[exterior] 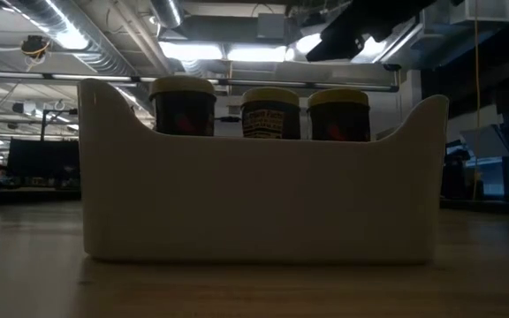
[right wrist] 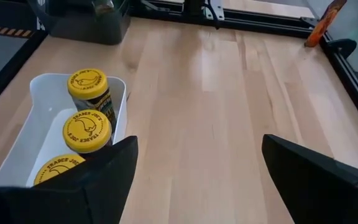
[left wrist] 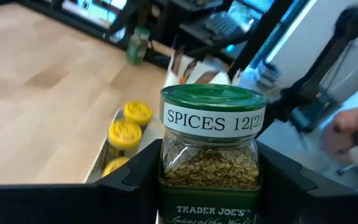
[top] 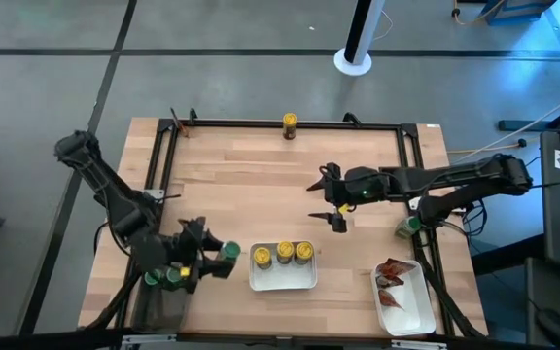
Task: Sort spices by type
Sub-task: Put the top green seasoning bottle into the black bin
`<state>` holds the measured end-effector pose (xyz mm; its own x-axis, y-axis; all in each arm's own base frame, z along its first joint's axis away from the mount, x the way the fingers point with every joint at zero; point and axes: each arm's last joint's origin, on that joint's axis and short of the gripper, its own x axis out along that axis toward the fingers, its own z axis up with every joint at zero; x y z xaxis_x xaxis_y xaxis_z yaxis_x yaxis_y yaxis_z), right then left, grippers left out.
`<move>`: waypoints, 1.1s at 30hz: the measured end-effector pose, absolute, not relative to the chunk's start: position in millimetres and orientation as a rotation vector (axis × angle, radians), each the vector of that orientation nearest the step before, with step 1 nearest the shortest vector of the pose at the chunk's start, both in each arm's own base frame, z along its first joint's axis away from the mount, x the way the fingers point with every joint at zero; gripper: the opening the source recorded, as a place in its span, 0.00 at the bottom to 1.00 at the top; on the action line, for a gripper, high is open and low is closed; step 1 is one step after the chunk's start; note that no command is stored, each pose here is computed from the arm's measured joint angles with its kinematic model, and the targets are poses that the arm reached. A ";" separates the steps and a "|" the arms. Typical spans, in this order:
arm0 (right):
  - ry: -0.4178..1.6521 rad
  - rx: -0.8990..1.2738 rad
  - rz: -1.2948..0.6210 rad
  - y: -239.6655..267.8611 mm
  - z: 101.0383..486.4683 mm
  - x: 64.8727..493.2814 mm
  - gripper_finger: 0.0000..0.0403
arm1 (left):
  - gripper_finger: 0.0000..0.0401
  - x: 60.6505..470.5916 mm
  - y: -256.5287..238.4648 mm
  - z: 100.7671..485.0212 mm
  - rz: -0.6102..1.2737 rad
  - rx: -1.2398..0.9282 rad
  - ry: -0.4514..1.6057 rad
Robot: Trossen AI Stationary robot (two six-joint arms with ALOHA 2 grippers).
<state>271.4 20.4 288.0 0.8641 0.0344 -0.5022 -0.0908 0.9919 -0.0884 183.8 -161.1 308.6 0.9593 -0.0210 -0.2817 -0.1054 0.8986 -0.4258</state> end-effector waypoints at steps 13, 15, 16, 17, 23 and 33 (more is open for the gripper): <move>0.537 -0.105 0.092 22.1 276.5 283.7 0.85 | 0.46 202.4 -222.6 217.6 0.227 -0.360 0.388; 0.526 -0.104 0.092 22.1 277.5 284.2 0.85 | 0.46 202.9 -230.2 200.9 0.255 -0.350 0.398; 0.520 -0.104 0.092 22.1 278.0 284.5 0.85 | 0.46 202.7 -233.4 193.3 0.268 -0.347 0.399; 0.511 -0.104 0.092 22.2 278.8 284.9 0.85 | 0.46 202.1 -236.7 186.1 0.282 -0.345 0.396; 0.451 -0.102 0.089 22.4 283.9 287.6 0.85 | 0.46 193.7 -252.2 151.5 0.371 -0.335 0.297; 0.413 -0.107 0.089 22.5 287.2 289.1 0.85 | 0.46 191.5 -254.9 138.5 0.412 -0.237 0.235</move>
